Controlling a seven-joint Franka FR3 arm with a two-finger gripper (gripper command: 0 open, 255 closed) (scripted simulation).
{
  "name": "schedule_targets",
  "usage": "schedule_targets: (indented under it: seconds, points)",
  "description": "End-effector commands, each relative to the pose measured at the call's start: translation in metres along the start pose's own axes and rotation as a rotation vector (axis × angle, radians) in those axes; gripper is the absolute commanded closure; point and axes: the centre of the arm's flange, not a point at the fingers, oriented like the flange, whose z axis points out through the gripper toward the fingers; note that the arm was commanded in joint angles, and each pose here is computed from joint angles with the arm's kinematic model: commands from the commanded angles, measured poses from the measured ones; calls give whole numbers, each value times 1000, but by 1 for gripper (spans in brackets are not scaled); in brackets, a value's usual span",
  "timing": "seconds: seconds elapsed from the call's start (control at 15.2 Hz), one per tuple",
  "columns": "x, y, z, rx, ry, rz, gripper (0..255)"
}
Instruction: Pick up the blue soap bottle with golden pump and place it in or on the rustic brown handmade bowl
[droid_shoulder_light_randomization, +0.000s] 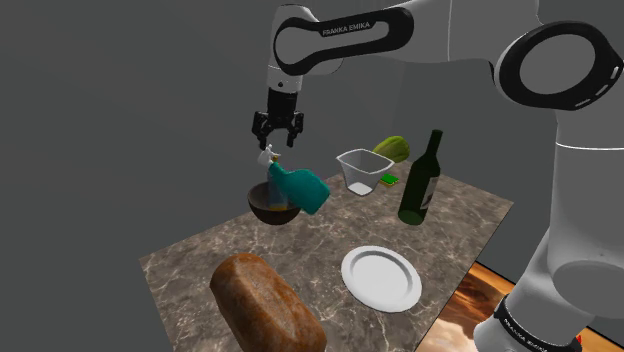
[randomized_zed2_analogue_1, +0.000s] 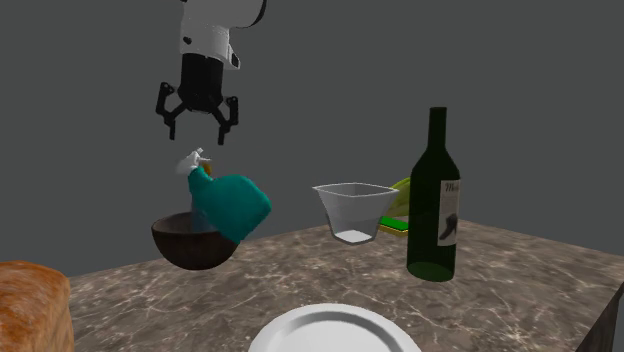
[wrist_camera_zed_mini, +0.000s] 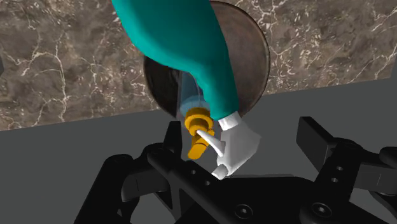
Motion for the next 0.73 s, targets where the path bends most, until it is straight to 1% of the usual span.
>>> schedule_targets:
  seconds: [0.0, 0.26, 0.66]
  points:
    - [0, 0, 0, 0, 0, 0, 0]
    - [0, 0, -50, 0, 0, 0, 0]
    - [0, 0, -50, 0, 0, 0, 0]
